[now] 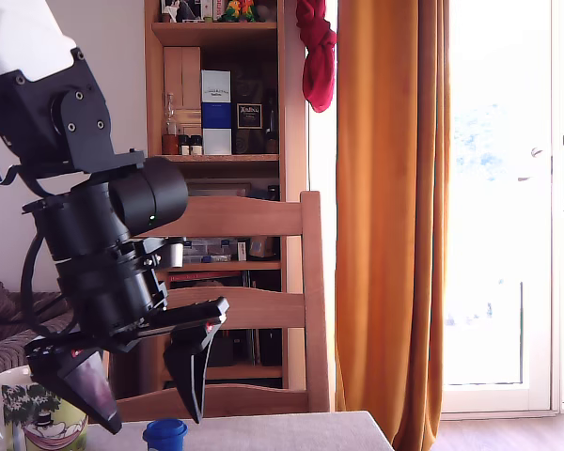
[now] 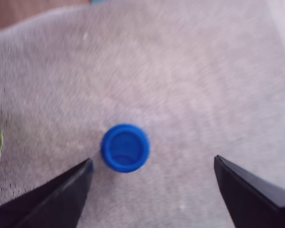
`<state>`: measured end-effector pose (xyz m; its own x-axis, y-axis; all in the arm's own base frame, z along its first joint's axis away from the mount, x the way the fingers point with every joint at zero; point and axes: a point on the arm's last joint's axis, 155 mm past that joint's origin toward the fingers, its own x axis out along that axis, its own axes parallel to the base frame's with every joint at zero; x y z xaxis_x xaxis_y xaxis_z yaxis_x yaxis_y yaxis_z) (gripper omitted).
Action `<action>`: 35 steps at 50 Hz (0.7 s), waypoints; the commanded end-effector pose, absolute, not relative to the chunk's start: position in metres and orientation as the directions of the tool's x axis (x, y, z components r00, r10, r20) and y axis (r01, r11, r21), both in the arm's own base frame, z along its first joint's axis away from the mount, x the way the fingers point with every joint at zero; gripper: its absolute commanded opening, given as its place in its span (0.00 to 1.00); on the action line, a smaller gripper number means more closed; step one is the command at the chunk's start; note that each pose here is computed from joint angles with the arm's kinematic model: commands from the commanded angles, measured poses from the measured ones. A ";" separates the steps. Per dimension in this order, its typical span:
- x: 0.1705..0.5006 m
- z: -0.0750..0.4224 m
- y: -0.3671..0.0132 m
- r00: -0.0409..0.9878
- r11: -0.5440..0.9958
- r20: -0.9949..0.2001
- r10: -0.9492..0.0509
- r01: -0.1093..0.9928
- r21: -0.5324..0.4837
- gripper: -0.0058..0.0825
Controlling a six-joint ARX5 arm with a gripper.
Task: Pick the blue coffee capsule and place it inside the green coffee cup
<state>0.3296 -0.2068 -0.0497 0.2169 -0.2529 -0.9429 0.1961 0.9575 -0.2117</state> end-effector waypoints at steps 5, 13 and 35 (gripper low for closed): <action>0.338 -0.058 -0.208 0.220 0.954 -0.938 -0.269 0.197 -0.227 0.90; 0.337 -0.071 -0.211 0.189 0.949 -0.941 -0.282 0.196 -0.246 0.90; 0.335 -0.081 -0.217 0.162 0.946 -0.944 -0.288 0.201 -0.255 0.74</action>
<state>0.3372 -0.2171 -0.0731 0.1767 -0.2980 -0.9381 0.2005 0.9440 -0.2621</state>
